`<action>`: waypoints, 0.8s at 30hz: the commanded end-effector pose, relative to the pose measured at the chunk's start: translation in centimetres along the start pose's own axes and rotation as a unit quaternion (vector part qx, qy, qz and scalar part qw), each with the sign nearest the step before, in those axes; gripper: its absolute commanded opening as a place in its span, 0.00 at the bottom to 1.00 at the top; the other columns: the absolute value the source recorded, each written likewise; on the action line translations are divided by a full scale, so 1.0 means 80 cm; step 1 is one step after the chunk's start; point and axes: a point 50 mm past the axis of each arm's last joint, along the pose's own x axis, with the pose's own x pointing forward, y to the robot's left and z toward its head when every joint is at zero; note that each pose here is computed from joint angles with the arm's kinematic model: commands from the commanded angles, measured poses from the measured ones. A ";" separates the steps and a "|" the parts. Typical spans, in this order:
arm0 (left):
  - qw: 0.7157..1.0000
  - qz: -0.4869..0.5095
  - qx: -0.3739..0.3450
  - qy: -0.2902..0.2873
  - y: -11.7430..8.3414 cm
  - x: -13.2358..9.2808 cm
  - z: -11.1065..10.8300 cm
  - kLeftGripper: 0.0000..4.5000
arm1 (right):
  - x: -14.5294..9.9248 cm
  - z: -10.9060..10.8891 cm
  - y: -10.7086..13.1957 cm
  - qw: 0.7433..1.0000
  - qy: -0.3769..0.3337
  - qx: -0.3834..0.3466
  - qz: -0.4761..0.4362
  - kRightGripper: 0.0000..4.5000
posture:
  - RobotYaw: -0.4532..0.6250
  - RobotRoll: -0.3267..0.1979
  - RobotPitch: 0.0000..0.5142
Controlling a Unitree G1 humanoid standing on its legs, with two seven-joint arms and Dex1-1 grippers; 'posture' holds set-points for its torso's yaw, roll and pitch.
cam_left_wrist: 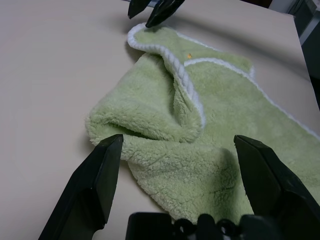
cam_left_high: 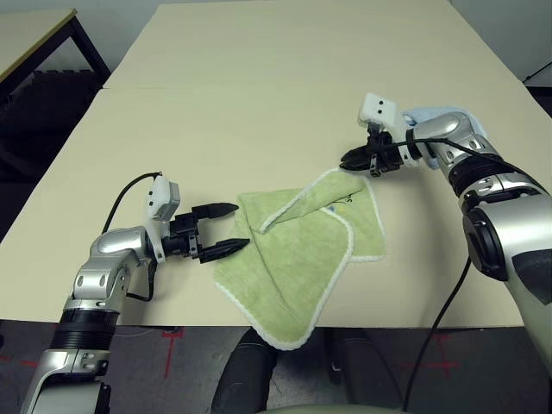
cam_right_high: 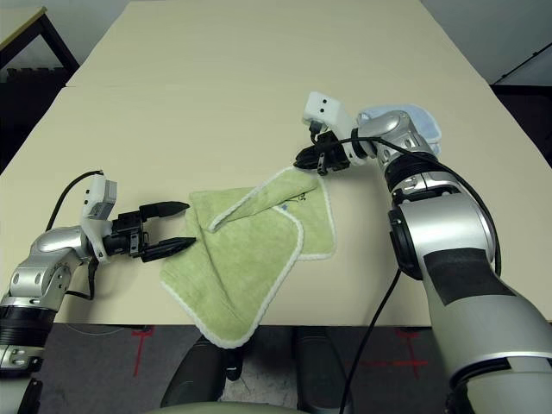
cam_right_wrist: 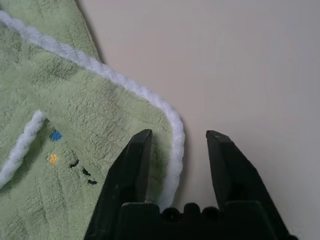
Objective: Fold the towel and set it aside.
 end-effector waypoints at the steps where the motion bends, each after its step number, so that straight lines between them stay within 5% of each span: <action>1: 1.000 -0.006 0.003 0.004 -0.006 0.003 -0.003 1.00 | 0.003 0.004 0.000 1.000 0.013 -0.011 0.003 0.81 | 0.53 0.62 0.34; 4: 1.000 -0.007 0.003 0.003 -0.007 0.002 -0.003 1.00 | 0.005 0.005 0.000 1.000 0.021 -0.015 0.001 0.99 | 0.54 0.62 0.35; 18: 0.999 -0.002 0.033 -0.009 -0.010 -0.005 0.013 1.00 | 0.014 0.002 0.005 0.999 0.034 -0.010 0.018 0.99 | 0.55 0.62 0.37; 24: 0.999 0.001 0.034 -0.007 -0.012 -0.006 0.013 1.00 | 0.017 0.002 0.007 0.999 0.039 -0.005 0.030 0.53 | 0.56 0.62 0.37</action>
